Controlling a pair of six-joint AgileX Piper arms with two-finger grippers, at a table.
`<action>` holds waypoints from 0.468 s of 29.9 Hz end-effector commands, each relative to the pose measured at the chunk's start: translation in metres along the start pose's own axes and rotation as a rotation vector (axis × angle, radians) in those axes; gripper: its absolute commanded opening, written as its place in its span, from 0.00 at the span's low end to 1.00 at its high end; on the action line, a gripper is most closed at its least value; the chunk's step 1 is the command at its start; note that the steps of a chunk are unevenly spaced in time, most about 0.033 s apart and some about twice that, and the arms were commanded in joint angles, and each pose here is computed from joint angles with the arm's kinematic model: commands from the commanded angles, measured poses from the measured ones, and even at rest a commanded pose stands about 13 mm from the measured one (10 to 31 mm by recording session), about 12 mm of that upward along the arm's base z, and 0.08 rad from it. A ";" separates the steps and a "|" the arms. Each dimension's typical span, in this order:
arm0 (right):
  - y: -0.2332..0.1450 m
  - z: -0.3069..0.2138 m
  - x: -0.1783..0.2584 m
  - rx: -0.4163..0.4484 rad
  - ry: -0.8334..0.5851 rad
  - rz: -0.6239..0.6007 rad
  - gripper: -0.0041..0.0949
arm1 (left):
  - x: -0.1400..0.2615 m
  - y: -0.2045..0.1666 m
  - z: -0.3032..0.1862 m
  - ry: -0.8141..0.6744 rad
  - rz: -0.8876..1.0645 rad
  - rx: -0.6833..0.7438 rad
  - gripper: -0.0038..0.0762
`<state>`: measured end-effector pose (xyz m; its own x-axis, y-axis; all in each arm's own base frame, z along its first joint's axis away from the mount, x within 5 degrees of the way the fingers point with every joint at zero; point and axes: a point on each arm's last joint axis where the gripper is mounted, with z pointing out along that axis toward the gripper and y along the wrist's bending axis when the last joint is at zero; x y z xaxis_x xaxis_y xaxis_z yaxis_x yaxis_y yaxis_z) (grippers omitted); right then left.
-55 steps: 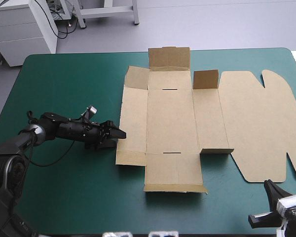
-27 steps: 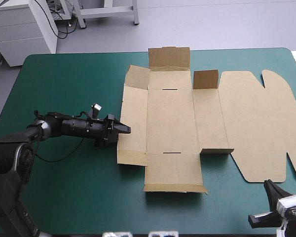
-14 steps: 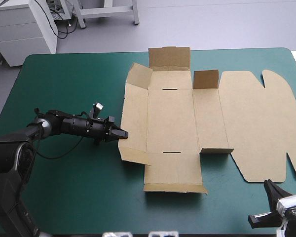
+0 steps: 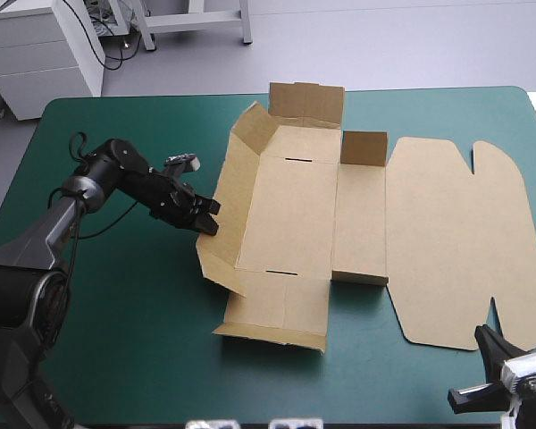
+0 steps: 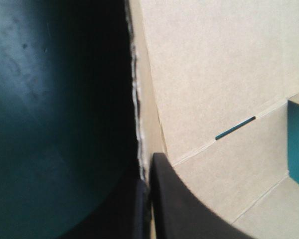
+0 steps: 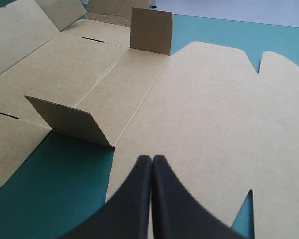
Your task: Fold the box
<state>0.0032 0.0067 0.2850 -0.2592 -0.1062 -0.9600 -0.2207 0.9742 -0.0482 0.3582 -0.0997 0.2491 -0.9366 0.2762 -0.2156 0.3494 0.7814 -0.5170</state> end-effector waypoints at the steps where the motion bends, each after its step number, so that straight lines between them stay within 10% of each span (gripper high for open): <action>1: 0.002 -0.009 -0.013 -0.009 -0.134 0.026 0.03 | 0.001 -0.040 -0.025 0.050 0.186 -0.118 0.04; 14: 0.007 0.008 -0.021 -0.090 -0.067 0.122 0.03 | 0.012 -0.107 -0.063 0.099 0.793 -0.611 0.04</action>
<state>0.0055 0.0149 0.2898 -0.2476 -0.0109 -0.9688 -0.2786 0.9585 0.0605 0.3290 -0.1501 0.3150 -0.5699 0.7840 -0.2462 0.7812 0.6098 0.1335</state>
